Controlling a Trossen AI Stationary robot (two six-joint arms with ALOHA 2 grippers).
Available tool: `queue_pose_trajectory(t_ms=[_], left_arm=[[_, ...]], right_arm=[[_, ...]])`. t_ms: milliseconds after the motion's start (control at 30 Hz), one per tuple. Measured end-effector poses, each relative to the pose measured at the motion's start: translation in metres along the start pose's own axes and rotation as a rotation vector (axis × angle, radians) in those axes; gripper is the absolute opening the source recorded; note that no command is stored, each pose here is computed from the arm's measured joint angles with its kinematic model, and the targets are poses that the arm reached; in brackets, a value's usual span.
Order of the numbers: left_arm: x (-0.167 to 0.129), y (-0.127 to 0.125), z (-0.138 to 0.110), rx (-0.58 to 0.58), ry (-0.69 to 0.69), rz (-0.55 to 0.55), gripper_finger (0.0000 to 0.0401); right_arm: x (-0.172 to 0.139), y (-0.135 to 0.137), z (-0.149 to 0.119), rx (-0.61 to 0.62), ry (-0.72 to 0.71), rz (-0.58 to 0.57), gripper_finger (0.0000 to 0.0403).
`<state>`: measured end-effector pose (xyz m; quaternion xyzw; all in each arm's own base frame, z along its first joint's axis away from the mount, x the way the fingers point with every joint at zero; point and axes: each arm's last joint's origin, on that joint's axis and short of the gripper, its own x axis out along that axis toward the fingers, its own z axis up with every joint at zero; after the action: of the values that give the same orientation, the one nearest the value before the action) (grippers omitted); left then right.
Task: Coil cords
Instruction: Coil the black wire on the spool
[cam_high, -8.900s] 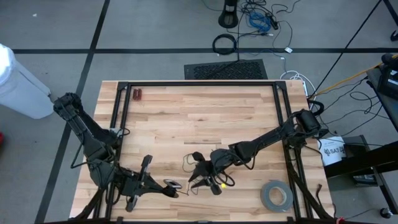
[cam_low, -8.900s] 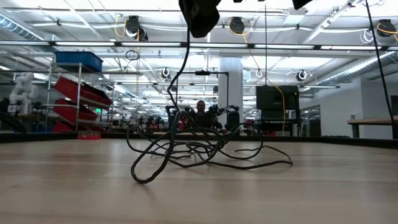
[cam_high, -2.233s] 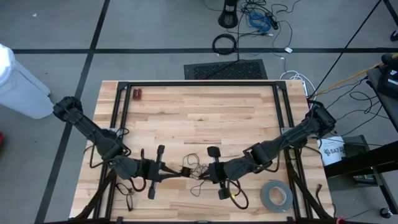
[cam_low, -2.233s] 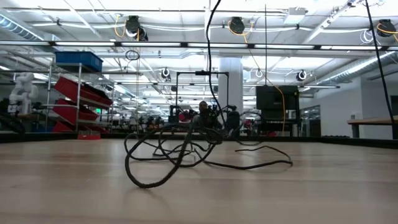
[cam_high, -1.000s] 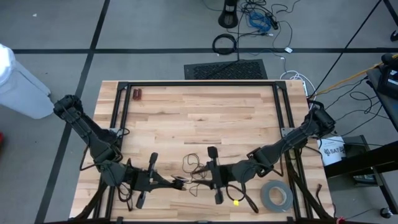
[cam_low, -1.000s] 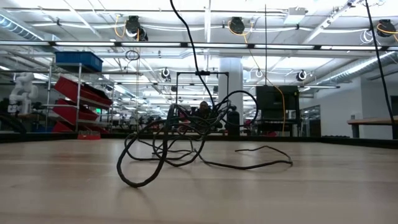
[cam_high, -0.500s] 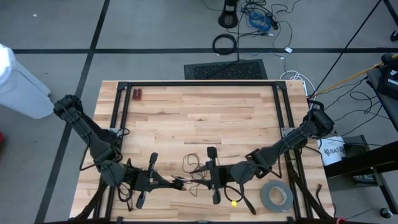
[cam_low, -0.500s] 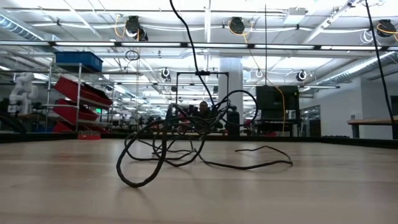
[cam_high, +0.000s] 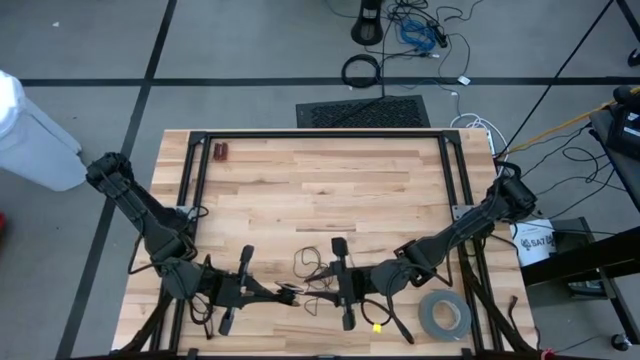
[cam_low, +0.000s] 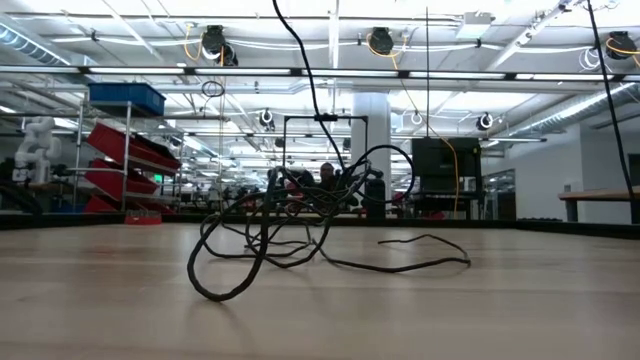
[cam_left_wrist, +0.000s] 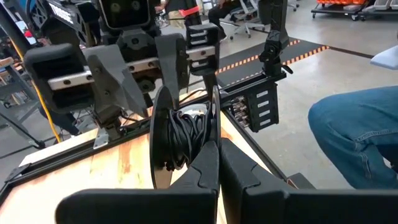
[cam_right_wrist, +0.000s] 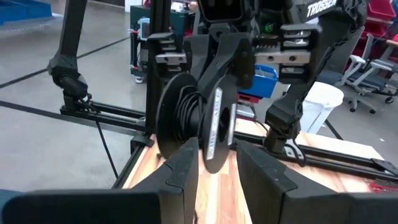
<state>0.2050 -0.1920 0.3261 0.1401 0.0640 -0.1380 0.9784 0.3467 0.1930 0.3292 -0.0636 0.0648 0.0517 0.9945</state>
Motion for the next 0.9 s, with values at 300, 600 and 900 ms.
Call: queue_pose_trajectory(t_ms=[300,600,900], left_arm=[[0.0,0.0,0.0,0.0,0.0,0.0,0.0],[0.0,0.0,0.0,0.002,0.003,0.0,0.0],[0.0,0.0,0.0,0.001,0.002,0.0,0.0]], right_arm=[[0.013,0.002,-0.01,-0.01,-0.01,-0.016,0.0098],[0.009,0.002,-0.006,-0.023,-0.023,-0.003,0.0098],[0.008,0.004,-0.005,-0.024,-0.025,0.015,0.0098]])
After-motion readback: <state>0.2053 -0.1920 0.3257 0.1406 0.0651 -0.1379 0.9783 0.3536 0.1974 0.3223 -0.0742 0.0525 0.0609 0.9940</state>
